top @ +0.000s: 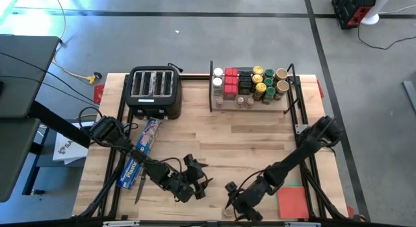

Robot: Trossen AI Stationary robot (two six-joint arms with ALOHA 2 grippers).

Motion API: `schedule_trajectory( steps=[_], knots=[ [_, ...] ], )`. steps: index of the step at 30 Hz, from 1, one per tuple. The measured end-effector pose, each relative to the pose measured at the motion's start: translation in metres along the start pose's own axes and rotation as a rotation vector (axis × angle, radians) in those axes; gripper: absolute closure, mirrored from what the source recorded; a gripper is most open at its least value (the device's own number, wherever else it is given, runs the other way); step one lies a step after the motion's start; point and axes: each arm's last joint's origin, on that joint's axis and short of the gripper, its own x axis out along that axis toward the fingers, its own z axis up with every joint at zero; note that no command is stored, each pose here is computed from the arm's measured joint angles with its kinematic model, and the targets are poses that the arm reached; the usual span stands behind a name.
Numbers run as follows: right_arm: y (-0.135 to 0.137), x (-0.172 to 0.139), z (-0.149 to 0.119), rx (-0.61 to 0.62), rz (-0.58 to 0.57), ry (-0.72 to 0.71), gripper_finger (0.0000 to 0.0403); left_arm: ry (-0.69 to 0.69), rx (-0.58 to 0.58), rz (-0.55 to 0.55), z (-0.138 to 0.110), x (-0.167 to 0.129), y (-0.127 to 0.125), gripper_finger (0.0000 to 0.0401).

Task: Shelf spices
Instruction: Put the small brown seasoning bottle on the shelf aligned with the other small brown seasoning bottle

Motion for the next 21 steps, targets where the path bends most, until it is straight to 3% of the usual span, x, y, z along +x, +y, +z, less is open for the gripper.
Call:
schedule_trajectory(
  steps=[5,10,21],
  knots=[
    [-0.002,0.011,-0.006,-0.026,-0.034,-0.012,0.0102,0.001,-0.046,-0.017,-0.003,-0.005,-0.004,0.0121],
    [-0.003,0.024,-0.015,-0.056,-0.117,-0.027,0.0096,-0.009,-0.111,-0.026,-0.007,-0.013,-0.010,0.0121],
    [-0.002,0.041,-0.031,-0.024,-0.079,-0.015,0.0097,-0.042,-0.189,-0.027,-0.014,-0.027,-0.019,0.0121]
  ],
)
